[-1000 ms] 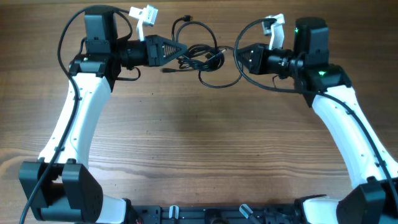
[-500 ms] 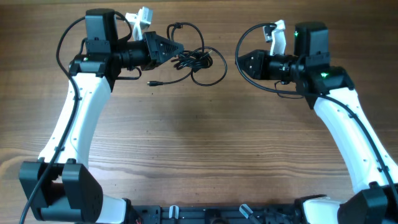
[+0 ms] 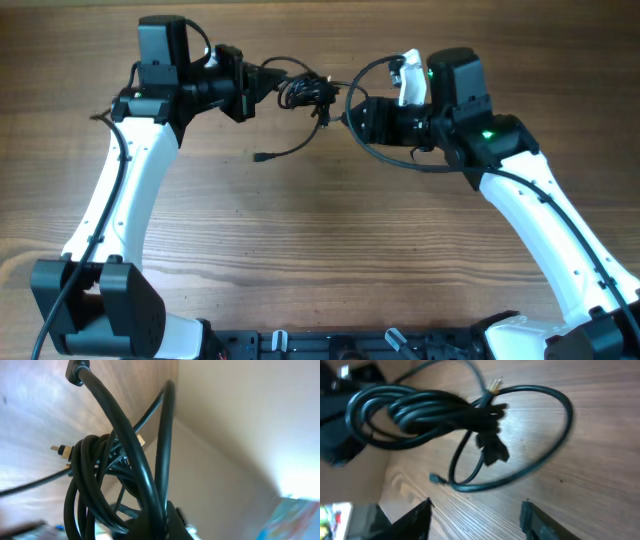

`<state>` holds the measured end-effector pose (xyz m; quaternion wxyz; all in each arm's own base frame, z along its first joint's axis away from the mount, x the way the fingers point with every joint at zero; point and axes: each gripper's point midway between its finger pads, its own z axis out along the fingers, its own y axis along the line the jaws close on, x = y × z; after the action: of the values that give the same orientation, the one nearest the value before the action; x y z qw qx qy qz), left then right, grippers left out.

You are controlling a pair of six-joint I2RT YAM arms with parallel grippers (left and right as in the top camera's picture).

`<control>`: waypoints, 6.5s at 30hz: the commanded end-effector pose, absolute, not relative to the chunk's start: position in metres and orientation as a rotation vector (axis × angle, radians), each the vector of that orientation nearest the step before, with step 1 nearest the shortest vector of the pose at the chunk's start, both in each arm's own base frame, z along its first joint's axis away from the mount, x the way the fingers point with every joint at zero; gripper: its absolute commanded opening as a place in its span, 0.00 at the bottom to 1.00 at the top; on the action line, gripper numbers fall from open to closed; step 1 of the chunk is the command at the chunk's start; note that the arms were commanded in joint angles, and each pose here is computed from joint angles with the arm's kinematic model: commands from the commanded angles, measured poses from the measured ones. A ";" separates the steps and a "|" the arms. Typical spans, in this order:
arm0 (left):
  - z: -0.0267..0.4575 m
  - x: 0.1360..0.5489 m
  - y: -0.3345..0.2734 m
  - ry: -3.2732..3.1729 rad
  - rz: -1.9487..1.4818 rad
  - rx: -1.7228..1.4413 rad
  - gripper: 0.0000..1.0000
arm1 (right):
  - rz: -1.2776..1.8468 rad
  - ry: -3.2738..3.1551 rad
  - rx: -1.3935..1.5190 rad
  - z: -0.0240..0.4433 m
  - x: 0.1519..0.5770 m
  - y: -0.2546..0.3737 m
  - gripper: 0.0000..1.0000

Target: Untangle cables

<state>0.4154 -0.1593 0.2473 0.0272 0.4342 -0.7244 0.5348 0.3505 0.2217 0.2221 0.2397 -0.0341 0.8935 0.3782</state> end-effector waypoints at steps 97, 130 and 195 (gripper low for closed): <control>0.259 0.347 -0.185 -2.540 1.822 0.373 0.04 | 0.986 2.460 -0.120 0.208 0.370 0.187 1.00; 0.282 0.317 -0.194 -2.607 2.188 -0.648 0.04 | 0.976 1.948 -0.311 0.323 0.402 0.216 0.04; 0.101 0.344 -0.176 -3.136 0.739 0.497 0.52 | 0.542 2.527 0.229 0.184 0.393 0.146 0.04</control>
<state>0.3465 -0.1953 0.1264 -0.0862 0.0233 -0.9492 0.3019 0.3897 0.1487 0.1867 0.2710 0.0745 0.9372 0.2067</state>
